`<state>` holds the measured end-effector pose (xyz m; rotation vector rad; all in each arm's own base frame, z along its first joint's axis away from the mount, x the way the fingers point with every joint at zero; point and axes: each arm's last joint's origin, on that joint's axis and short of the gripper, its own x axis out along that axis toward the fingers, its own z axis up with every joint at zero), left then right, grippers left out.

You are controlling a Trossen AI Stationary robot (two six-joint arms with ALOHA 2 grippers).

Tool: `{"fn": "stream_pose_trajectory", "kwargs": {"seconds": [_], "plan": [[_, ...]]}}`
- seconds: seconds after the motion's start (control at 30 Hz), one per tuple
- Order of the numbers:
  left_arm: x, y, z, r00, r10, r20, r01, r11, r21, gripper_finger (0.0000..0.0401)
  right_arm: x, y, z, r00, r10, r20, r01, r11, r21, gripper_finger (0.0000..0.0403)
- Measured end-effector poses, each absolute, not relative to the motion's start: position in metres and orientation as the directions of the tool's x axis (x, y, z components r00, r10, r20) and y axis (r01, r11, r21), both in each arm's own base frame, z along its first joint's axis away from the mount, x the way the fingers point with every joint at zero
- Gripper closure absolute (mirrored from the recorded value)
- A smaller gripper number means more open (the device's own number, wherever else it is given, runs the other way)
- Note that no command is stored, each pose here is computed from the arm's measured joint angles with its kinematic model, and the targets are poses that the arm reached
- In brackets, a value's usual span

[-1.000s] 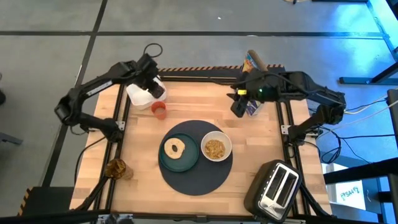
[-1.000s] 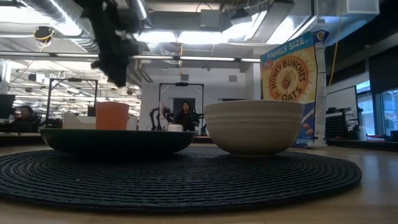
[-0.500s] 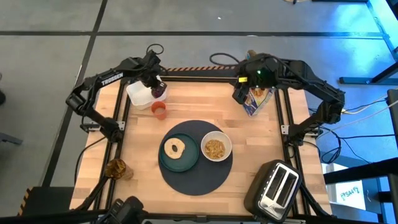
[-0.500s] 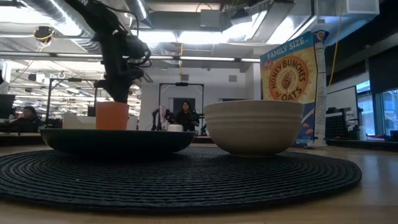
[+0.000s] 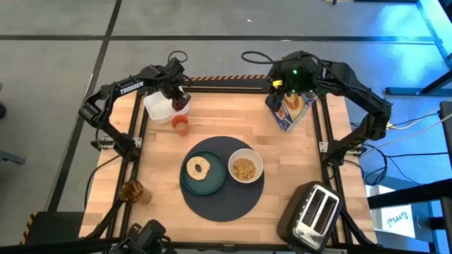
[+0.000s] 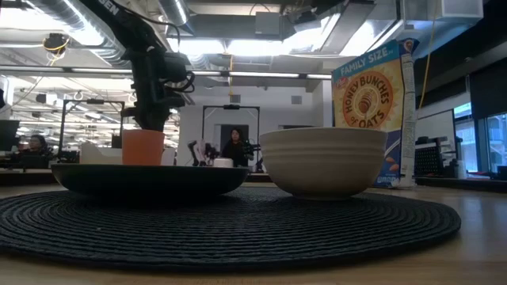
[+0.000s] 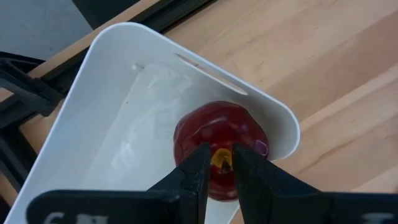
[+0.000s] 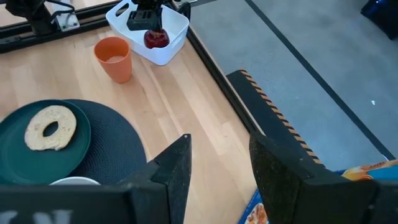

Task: Arrange a breakfast setting
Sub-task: Put the apple from the white bin beside the toasted bagel on the blue plate

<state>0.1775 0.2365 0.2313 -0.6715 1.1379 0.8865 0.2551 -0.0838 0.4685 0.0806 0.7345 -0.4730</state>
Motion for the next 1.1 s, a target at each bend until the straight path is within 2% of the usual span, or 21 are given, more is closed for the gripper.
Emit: {"fn": "stream_pose_trajectory", "kwargs": {"seconds": [0.37, 0.73, 0.9, 1.1], "plan": [[0.176, 0.235, 0.231, 0.142, 0.241, -0.960, -0.866, 0.499, -0.003, 0.0390, 0.255, -0.084, 0.469, 0.644, -0.388, -0.659, 0.428, 0.897, -0.110, 0.0251], [0.175, 0.233, 0.234, 0.122, 0.225, -0.967, -0.867, 0.498, 0.006, 0.0396, 0.253, -0.082, 0.465, 0.615, -0.377, -0.693, 0.421, 0.900, -0.116, 0.0251], [0.174, 0.225, 0.261, 0.141, 0.274, -0.952, -0.861, 0.508, 0.019, 0.0397, 0.253, -0.082, 0.465, 0.623, -0.359, -0.695, 0.411, 0.906, -0.101, 0.0251], [0.175, 0.200, 0.323, 0.222, 0.388, -0.894, -0.834, 0.551, 0.032, 0.0397, 0.253, -0.082, 0.466, 0.631, -0.352, -0.691, 0.408, 0.909, -0.090, 0.0251]]}}
